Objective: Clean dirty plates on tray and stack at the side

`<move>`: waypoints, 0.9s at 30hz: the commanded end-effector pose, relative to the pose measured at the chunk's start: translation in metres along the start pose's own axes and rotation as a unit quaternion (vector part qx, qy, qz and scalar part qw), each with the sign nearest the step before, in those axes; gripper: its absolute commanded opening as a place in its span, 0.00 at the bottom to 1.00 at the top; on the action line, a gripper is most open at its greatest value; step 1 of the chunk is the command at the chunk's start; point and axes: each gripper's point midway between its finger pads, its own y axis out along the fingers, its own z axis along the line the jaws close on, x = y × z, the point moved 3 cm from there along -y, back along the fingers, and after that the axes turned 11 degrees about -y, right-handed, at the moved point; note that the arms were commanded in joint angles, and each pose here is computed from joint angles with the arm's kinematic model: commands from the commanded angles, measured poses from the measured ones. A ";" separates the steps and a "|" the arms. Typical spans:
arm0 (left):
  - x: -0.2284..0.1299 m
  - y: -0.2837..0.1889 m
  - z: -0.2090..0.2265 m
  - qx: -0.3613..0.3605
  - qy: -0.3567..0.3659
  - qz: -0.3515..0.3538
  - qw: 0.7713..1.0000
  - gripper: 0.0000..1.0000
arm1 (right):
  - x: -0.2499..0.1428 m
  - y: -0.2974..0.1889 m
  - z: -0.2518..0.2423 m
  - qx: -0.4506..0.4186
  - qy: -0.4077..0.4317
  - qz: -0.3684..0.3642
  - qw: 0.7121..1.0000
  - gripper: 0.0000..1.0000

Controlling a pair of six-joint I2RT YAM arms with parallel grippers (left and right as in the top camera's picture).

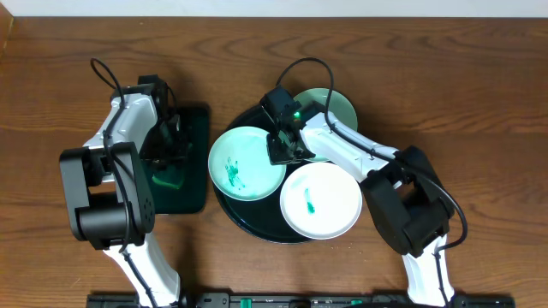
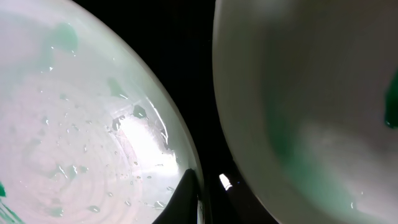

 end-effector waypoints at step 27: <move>-0.045 -0.092 -0.098 -0.077 -0.095 -0.102 0.987 0.07 | -0.007 0.010 -0.034 -0.013 0.032 0.038 0.999 0.01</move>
